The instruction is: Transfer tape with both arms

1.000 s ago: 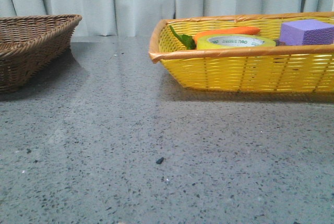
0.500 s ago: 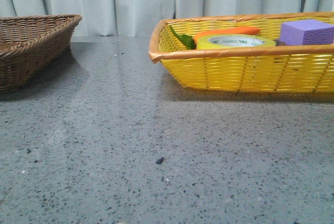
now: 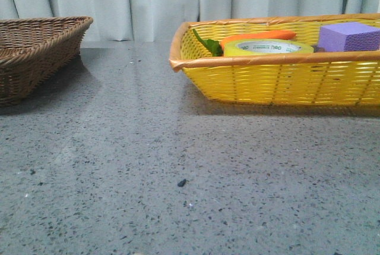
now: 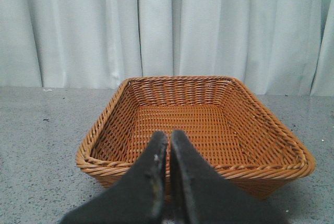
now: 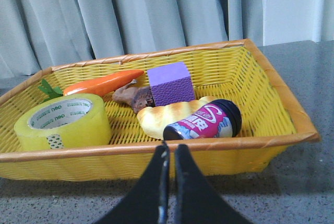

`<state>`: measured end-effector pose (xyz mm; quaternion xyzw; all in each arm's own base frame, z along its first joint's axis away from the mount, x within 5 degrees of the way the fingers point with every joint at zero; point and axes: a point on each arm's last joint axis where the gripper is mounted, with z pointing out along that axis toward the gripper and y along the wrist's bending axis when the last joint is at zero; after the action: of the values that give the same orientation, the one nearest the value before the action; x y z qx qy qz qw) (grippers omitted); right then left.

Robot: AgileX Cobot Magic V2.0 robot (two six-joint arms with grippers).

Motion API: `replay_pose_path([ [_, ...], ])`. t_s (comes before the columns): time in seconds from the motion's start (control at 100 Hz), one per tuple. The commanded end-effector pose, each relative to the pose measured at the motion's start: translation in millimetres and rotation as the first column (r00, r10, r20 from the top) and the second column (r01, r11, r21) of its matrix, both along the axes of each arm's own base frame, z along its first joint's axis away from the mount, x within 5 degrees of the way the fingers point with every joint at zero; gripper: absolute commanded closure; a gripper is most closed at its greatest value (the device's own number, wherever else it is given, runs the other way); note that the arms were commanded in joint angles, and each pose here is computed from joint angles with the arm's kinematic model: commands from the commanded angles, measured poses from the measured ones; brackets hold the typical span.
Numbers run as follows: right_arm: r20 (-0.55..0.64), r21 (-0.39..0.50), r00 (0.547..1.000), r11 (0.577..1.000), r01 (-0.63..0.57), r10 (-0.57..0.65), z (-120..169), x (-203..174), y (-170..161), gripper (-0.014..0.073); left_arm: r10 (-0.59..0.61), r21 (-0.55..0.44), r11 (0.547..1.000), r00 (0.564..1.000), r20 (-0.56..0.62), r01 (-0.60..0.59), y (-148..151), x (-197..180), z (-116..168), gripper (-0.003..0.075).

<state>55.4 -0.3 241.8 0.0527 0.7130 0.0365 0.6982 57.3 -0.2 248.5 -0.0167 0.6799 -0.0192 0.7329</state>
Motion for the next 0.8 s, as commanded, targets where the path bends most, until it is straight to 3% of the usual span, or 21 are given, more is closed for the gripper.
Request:
replay_pose_path([
  [0.0, 0.09, -0.008, 0.996, 1.0, 0.013, -0.012, 18.1, 0.0, -1.0, 0.0651, 0.005, -0.016, 1.0, 0.996, 0.094, -0.003, 0.5, -0.7, 17.4, 0.0741],
  [0.26, 0.066, -0.008, 0.998, 1.0, 0.01, -0.009, 17.9, 0.9, -0.8, 0.0651, 0.004, -0.017, 1.0, 0.996, 0.084, -0.002, 0.4, -0.6, 16.5, 0.0741],
  [0.48, -0.191, -0.015, 0.981, 1.0, -0.025, 0.022, 29.0, 12.2, 1.3, 0.0651, -0.001, -0.003, 1.0, 0.999, 0.035, 0.001, -0.1, -1.8, 37.1, 0.0741],
  [0.79, -0.325, -0.028, 0.941, 0.994, -0.107, 0.092, 86.6, 50.7, 6.8, 0.0651, -0.007, -0.002, 1.0, 0.994, -0.106, 0.007, -0.6, 20.0, 72.8, 0.0741],
])
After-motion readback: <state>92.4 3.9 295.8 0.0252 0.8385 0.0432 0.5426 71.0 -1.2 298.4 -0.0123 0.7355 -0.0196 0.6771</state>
